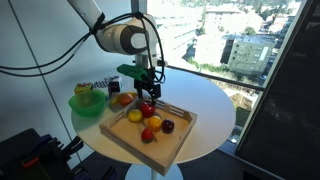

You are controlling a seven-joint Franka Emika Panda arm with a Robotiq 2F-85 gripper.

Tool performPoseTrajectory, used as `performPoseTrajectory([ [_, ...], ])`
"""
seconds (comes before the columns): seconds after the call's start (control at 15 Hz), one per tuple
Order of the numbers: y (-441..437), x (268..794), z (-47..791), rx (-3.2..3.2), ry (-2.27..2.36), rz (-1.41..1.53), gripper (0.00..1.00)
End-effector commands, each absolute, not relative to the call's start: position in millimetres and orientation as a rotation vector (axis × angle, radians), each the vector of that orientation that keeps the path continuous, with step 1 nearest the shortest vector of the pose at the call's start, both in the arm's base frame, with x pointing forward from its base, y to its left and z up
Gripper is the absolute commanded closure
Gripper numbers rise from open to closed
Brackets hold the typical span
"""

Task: Pick up the apple into the bowl

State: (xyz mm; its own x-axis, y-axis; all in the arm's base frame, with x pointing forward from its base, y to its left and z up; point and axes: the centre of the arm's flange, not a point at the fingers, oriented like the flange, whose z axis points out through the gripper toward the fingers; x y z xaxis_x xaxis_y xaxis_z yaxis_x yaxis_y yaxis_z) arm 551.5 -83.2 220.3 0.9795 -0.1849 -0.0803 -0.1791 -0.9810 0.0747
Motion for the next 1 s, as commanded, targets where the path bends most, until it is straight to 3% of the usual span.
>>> performPoseTrajectory([
  [0.0,-85.3,561.1,218.1,3.075,-0.252,-0.102,0.00],
  [0.93,-79.6,565.4,196.6,3.084,-0.213,-0.086,0.00],
])
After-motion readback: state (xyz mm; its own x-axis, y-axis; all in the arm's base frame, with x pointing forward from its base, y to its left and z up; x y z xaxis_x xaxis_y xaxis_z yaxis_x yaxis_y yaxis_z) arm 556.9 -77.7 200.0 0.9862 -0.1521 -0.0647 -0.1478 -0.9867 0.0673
